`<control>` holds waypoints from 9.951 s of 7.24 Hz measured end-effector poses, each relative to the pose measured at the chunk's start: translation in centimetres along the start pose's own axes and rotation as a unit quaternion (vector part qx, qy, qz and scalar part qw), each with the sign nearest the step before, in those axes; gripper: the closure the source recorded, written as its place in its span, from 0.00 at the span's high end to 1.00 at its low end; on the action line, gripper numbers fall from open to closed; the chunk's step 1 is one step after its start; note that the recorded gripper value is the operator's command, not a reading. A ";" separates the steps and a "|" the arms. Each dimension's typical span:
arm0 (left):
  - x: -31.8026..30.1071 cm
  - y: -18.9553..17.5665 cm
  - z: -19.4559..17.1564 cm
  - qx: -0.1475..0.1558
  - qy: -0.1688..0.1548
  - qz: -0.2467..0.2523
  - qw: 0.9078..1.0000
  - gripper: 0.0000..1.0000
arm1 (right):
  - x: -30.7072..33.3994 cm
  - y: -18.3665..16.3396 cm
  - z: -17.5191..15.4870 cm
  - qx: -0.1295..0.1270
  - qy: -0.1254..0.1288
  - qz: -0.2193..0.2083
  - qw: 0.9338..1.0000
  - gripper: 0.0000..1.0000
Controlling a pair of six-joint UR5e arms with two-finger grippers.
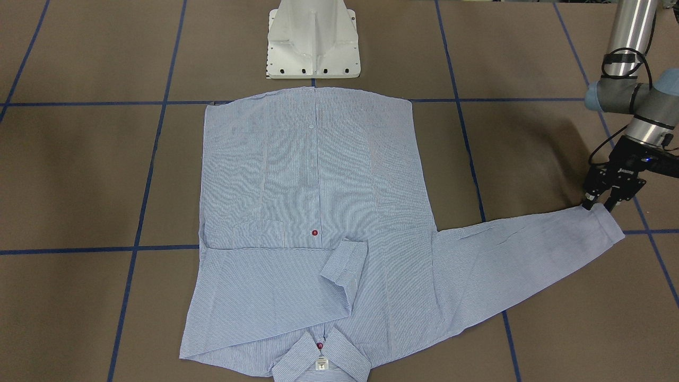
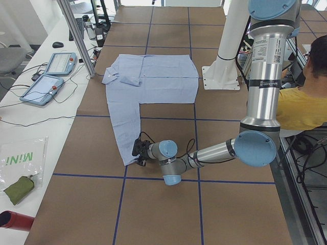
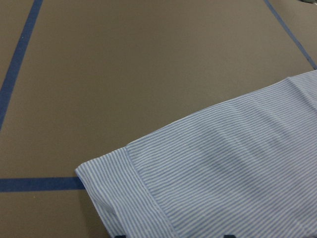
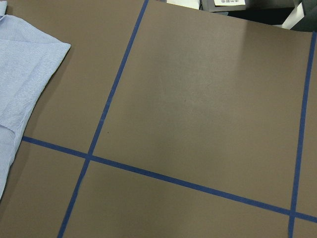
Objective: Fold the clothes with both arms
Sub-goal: 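Lower the left gripper to the cuff of the other sleeve and grasp, then carry the sleeve with the left gripper across onto the shirt front, then release the sleeve with the left gripper while the right gripper moves toward the hem, then lower both grippers to the hem corners nearest the robot and grasp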
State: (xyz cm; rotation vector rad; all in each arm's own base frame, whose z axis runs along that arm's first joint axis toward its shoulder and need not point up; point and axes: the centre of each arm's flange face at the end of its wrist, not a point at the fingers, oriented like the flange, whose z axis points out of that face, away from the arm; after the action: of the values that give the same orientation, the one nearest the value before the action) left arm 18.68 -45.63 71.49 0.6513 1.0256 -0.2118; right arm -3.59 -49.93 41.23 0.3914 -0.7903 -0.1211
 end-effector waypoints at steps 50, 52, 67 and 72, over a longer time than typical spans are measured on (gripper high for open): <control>46.4 19.1 -6.2 -0.232 -0.045 0.000 0.972 0.53 | -33.5 26.0 12.8 0.046 -0.021 0.169 0.984 1.00; 47.8 19.4 -6.0 -0.238 -0.053 0.005 0.970 0.48 | -33.7 26.3 12.9 0.047 -0.021 0.166 0.985 1.00; 48.1 19.4 -5.8 -0.240 -0.060 0.008 0.969 0.00 | -34.0 27.4 13.8 0.053 -0.015 0.162 0.985 1.00; 48.9 19.2 -6.2 -0.239 -0.050 0.004 0.970 0.00 | -34.7 29.2 15.2 0.069 -0.015 0.200 0.977 0.82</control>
State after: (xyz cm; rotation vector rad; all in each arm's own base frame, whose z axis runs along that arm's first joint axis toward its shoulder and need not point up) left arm 48.26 -20.32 35.74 0.2034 0.9307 0.0132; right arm -39.86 -18.83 38.99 0.3557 -0.8960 0.3061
